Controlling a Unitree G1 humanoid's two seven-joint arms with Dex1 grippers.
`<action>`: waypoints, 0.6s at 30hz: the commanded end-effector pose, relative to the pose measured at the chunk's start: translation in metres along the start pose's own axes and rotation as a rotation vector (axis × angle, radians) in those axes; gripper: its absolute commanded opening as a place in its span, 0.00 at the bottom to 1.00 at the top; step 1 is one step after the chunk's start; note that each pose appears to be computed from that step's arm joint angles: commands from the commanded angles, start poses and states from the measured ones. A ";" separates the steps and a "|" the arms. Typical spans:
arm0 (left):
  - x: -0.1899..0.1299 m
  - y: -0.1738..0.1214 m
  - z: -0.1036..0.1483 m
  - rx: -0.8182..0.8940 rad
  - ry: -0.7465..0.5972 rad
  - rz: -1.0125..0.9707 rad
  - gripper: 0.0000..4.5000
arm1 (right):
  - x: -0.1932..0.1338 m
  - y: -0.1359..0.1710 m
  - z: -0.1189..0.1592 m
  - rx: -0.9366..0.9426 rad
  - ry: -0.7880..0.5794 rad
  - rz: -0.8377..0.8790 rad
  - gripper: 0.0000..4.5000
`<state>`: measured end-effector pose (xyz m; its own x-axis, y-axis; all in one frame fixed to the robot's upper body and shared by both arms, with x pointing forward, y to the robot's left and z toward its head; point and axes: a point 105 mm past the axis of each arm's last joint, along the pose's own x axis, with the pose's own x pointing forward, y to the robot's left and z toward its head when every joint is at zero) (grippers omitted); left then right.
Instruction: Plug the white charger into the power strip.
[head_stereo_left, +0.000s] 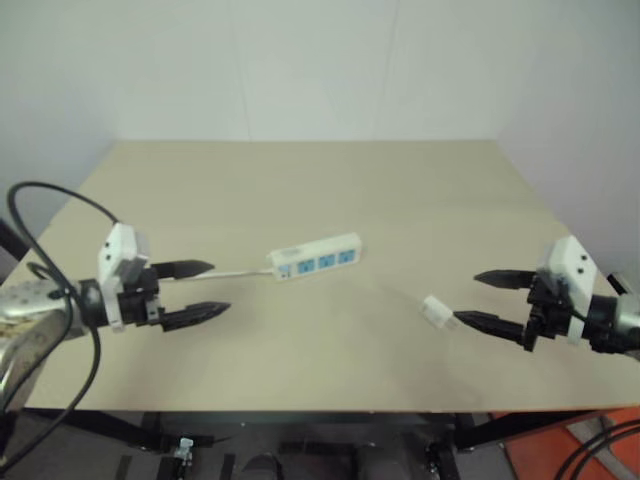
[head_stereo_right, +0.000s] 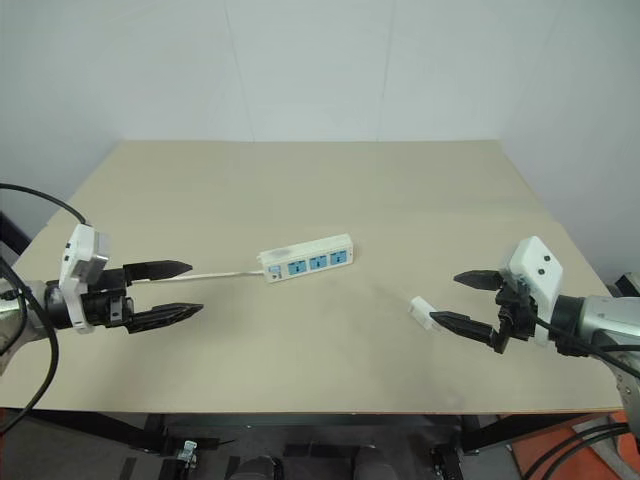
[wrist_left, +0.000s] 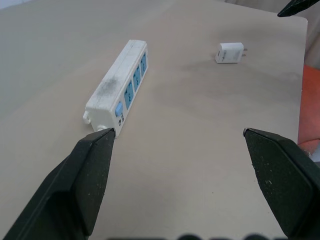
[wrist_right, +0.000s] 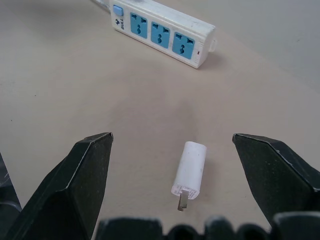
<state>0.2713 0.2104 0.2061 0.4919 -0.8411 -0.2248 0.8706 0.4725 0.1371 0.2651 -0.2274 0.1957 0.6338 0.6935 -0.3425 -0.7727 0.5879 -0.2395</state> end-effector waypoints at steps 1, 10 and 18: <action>-0.001 0.000 0.011 0.042 -0.022 -0.002 0.99 | -0.005 -0.004 0.011 -0.037 -0.015 -0.018 1.00; 0.007 0.013 0.003 0.051 0.006 0.040 0.99 | -0.002 -0.004 0.014 -0.038 -0.033 -0.017 1.00; 0.055 0.066 -0.027 0.191 0.136 0.124 0.99 | 0.005 -0.001 0.028 -0.036 -0.088 -0.016 1.00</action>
<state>0.3516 0.2004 0.1667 0.5988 -0.7312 -0.3266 0.7999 0.5263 0.2883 0.2720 -0.2185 0.2080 0.6441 0.7097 -0.2856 -0.7650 0.5957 -0.2449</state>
